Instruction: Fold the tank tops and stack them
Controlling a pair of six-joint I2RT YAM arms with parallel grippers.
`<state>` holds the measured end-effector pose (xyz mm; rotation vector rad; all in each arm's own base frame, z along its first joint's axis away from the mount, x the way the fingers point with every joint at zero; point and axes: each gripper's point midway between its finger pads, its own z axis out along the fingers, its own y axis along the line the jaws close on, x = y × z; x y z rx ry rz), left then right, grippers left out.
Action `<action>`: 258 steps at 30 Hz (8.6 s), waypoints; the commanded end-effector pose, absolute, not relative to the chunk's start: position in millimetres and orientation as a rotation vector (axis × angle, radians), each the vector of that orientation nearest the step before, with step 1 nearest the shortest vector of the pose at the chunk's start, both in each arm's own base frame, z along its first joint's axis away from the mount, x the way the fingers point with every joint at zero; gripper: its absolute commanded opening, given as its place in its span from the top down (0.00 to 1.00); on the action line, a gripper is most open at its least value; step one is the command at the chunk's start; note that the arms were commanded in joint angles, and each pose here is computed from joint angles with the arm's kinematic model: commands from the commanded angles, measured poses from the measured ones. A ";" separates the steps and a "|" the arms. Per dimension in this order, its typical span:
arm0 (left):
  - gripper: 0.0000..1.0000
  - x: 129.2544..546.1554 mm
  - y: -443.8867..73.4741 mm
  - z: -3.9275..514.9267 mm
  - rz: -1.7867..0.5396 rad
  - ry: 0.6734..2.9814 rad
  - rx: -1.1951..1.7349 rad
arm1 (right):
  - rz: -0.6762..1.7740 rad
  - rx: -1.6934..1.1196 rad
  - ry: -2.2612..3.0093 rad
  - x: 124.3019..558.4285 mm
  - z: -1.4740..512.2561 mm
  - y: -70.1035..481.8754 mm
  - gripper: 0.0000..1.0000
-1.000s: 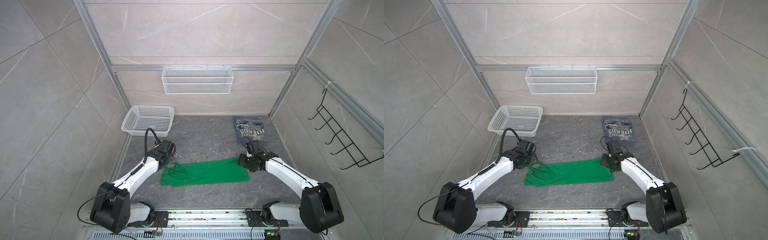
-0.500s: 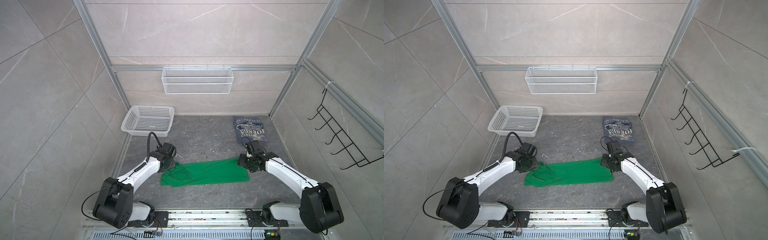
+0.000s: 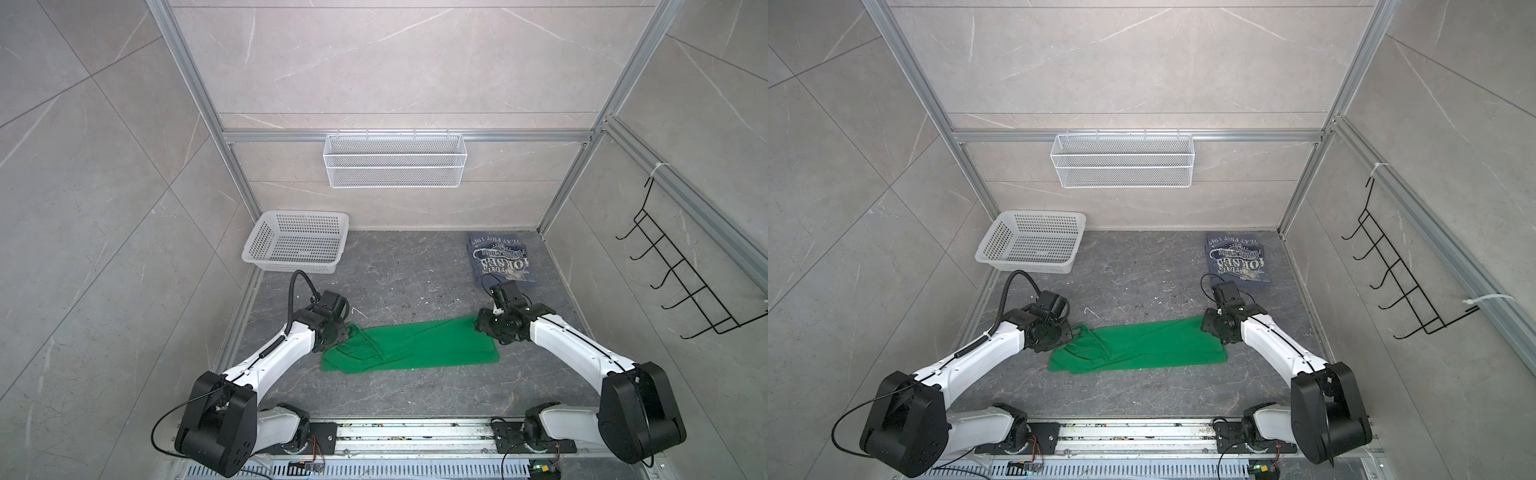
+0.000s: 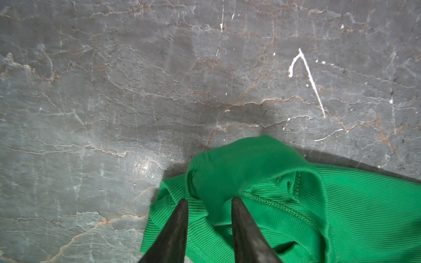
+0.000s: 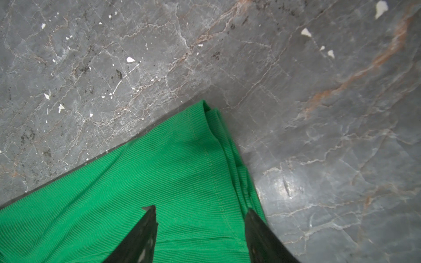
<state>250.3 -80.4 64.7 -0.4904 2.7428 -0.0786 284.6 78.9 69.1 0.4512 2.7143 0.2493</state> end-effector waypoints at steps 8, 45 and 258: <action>0.74 259.0 -80.6 65.7 -0.070 2.704 -0.442 | 0.227 0.451 2.730 279.0 68.1 77.1 0.37; 0.90 202.1 -43.8 46.9 -0.006 2.564 -0.736 | 0.212 0.442 2.734 278.5 70.7 75.6 0.37; 0.73 92.7 -274.2 23.9 -0.902 3.014 -0.153 | 0.756 0.223 2.964 113.9 7.0 215.7 0.88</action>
